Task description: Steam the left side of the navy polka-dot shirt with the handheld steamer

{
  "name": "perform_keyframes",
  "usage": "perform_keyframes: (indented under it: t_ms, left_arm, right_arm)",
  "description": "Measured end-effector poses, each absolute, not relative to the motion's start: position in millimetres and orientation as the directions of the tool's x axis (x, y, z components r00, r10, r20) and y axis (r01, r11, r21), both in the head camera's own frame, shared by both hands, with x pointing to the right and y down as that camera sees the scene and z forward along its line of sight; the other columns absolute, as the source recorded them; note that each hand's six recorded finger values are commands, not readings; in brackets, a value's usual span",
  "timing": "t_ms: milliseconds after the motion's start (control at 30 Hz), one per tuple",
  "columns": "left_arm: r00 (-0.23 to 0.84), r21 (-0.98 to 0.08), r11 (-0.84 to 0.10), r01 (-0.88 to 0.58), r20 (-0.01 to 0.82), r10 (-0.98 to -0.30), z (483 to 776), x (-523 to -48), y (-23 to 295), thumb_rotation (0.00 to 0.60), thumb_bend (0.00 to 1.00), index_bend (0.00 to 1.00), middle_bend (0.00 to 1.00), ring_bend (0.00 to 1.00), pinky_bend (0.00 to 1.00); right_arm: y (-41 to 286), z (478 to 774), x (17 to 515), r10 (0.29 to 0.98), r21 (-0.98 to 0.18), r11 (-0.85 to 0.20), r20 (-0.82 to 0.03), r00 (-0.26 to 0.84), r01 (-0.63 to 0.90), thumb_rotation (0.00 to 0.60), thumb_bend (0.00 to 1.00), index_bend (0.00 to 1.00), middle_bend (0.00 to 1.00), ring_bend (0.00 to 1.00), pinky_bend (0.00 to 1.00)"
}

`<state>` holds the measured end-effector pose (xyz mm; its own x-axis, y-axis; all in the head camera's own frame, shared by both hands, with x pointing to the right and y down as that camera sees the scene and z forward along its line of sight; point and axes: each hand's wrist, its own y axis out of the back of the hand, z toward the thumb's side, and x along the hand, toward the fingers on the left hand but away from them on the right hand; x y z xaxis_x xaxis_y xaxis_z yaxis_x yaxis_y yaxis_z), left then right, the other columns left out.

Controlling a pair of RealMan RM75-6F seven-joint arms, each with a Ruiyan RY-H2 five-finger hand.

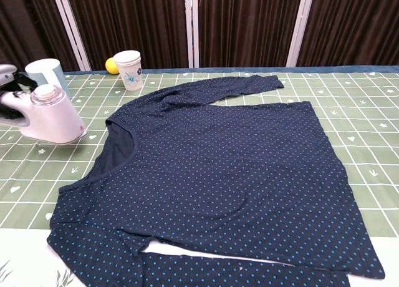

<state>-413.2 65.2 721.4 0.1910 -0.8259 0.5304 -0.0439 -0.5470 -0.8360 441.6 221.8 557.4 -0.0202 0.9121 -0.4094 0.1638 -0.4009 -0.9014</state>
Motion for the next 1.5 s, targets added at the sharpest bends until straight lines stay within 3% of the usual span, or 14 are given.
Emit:
perform_keyframes:
  t_ms: [67,100,133,200,300,633,900,1133,1367,1500]
  left_arm:
    - [0.169,-0.828,-0.559,-0.046,0.545,-0.821,725.0,-419.5,67.6,0.6,0.05,0.45,0.37,0.41,0.51]
    - [0.162,-0.823,-0.566,-0.046,0.553,-0.817,726.6,-421.4,68.8,0.6,0.0,0.27,0.18,0.24,0.34]
    - [0.155,-0.817,-0.575,-0.044,0.563,-0.812,728.3,-423.2,70.0,0.6,0.0,0.13,0.06,0.1,0.21]
    - [0.139,-0.8,-0.599,-0.041,0.589,-0.796,732.4,-427.4,72.9,0.6,0.0,0.02,0.0,0.01,0.1]
    - [0.125,-0.779,-0.625,-0.054,0.615,-0.778,734.2,-430.6,75.8,0.6,0.0,0.0,0.0,0.0,0.02]
    - [0.158,-0.787,-0.606,-0.118,0.588,-0.794,705.9,-428.2,76.4,0.6,0.0,0.0,0.0,0.0,0.0]
    - [0.194,-0.802,-0.576,-0.156,0.547,-0.814,657.1,-432.8,87.0,0.6,0.0,0.0,0.0,0.0,0.0]
    - [0.189,-0.828,-0.541,-0.149,0.513,-0.837,609.9,-440.7,118.5,0.6,0.0,0.0,0.0,0.0,0.0]
    - [0.09,-0.898,-0.403,-0.174,0.394,-0.915,560.5,-452.6,158.8,0.6,0.0,0.0,0.0,0.0,0.0]
    - [0.027,-0.914,-0.383,-0.135,0.383,-0.923,544.5,-458.3,185.3,0.6,0.0,0.0,0.0,0.0,0.0]
  right_arm:
    - [222.0,557.9,441.1,0.911,-0.901,-0.403,-0.411,-0.02,0.163,0.6,0.0,0.0,0.0,0.0,0.0]
    - [222.0,558.2,440.8,0.911,-0.9,-0.404,-0.412,-0.019,0.163,0.6,0.0,0.0,0.0,0.0,0.0]
    - [222.0,558.3,440.7,0.911,-0.9,-0.404,-0.413,-0.019,0.163,0.6,0.0,0.0,0.0,0.0,0.0]
    - [222.1,558.2,440.8,0.911,-0.9,-0.404,-0.413,-0.019,0.162,0.6,0.0,0.0,0.0,0.0,0.0]
    - [222.0,557.4,441.2,0.912,-0.901,-0.402,-0.411,-0.02,0.163,0.6,0.0,0.0,0.0,0.0,0.0]
    - [223.3,553.4,439.6,0.914,-0.901,-0.399,-0.406,-0.01,0.172,0.6,0.0,0.0,0.0,0.0,0.0]
    - [224.9,547.1,436.9,0.918,-0.902,-0.39,-0.396,0.004,0.183,0.6,0.0,0.0,0.0,0.0,0.0]
    - [226.4,542.0,434.3,0.922,-0.903,-0.383,-0.387,0.021,0.195,0.6,0.0,0.0,0.0,0.0,0.0]
    - [226.9,539.2,434.5,0.926,-0.907,-0.375,-0.377,0.027,0.192,0.6,0.0,0.0,0.0,0.0,0.0]
    - [226.9,535.7,436.2,0.932,-0.916,-0.359,-0.361,0.023,0.178,0.6,0.0,0.0,0.0,0.0,0.0]
